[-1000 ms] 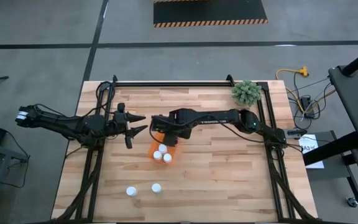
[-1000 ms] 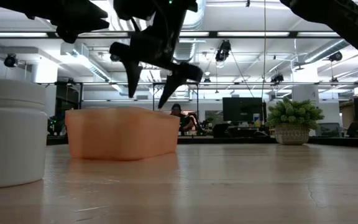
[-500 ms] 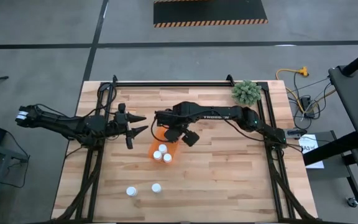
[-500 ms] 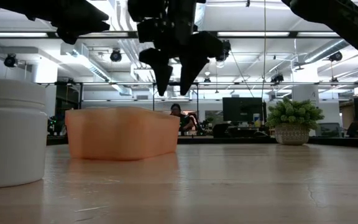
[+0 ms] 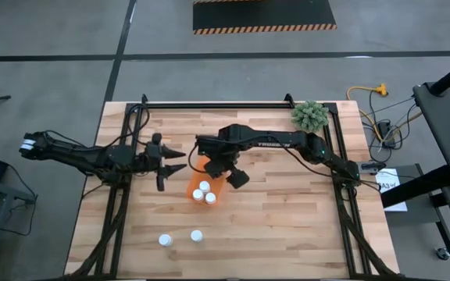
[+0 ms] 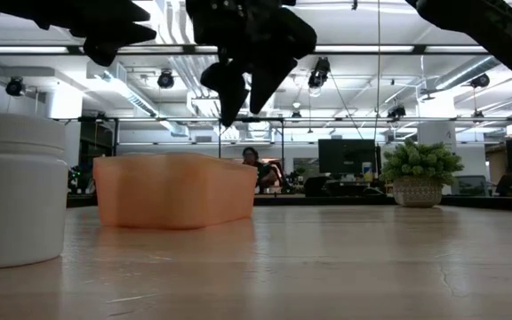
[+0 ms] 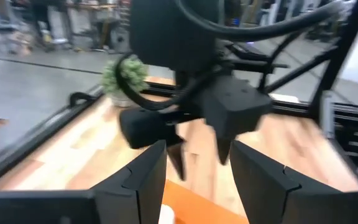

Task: Pick and place pill bottles into a basket
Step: Put the left white medicine bottle into the orange bin

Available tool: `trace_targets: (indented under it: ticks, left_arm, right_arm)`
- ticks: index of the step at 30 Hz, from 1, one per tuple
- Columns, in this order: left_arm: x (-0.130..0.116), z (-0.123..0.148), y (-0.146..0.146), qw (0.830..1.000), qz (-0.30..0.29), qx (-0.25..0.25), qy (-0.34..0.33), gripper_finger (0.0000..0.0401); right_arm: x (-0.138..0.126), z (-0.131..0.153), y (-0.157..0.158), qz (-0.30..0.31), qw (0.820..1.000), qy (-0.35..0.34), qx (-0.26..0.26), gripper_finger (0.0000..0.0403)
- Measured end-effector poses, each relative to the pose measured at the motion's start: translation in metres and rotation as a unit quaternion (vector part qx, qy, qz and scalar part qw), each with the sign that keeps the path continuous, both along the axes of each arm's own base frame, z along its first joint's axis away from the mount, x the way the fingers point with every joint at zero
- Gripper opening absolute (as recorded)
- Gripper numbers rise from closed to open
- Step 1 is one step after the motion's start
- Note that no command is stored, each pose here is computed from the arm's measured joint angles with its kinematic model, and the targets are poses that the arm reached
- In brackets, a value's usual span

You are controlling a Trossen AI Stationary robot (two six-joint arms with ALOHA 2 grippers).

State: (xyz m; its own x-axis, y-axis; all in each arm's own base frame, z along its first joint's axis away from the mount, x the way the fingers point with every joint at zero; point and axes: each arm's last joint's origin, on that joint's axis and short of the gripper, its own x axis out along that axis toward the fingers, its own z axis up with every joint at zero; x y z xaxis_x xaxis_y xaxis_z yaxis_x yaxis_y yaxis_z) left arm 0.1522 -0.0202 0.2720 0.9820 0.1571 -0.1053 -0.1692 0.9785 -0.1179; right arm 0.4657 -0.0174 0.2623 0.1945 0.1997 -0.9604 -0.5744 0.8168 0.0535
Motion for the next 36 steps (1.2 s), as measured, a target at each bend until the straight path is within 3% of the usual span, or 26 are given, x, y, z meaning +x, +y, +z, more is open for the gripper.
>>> trace_targets:
  ticks: [5,10,14,18,24,30,32,34,35,36]
  left_arm:
    - [-0.001,0.000,-0.003,0.998,-0.058,-0.017,-0.001,0.0160]
    - [-0.006,-0.002,-0.004,0.997,-0.080,-0.018,0.018,0.0160]
    - [-0.010,-0.001,-0.003,0.996,-0.080,-0.028,0.012,0.0160]
    - [-0.016,0.003,-0.002,0.996,-0.082,-0.030,-0.003,0.0160]
    - [-0.021,-0.004,-0.001,0.996,-0.083,-0.020,-0.009,0.0160]
    - [-0.031,-0.021,0.001,0.996,-0.083,-0.023,-0.024,0.0160]
    - [-0.036,-0.023,0.002,0.995,-0.083,-0.034,-0.037,0.0160]
    - [-0.040,-0.024,0.003,0.995,-0.081,-0.038,-0.048,0.0160]
    - [-0.042,-0.023,0.004,0.994,-0.081,-0.039,-0.056,0.0160]
    - [-0.044,-0.022,0.004,0.994,-0.080,-0.039,-0.062,0.0160]
  right_arm:
    - [0.000,0.000,0.000,-0.110,0.993,0.022,0.022,0.0297]
    - [0.001,0.000,0.002,-0.157,0.986,0.028,0.044,0.0297]
    - [0.011,0.004,0.010,-0.111,0.985,-0.020,0.130,0.0297]
    - [0.020,0.027,0.020,-0.044,0.965,-0.108,0.234,0.0297]
    - [0.018,0.046,0.024,-0.044,0.958,-0.187,0.212,0.0297]
    - [0.004,0.012,0.019,-0.062,0.938,-0.248,0.235,0.0297]
    - [-0.012,0.006,0.014,-0.094,0.925,-0.293,0.222,0.0297]
    - [-0.037,0.009,0.013,-0.130,0.901,-0.379,0.169,0.0297]
    - [-0.051,0.013,0.016,-0.155,0.874,-0.439,0.138,0.0297]
    - [-0.065,0.019,0.018,-0.192,0.832,-0.507,0.118,0.0297]
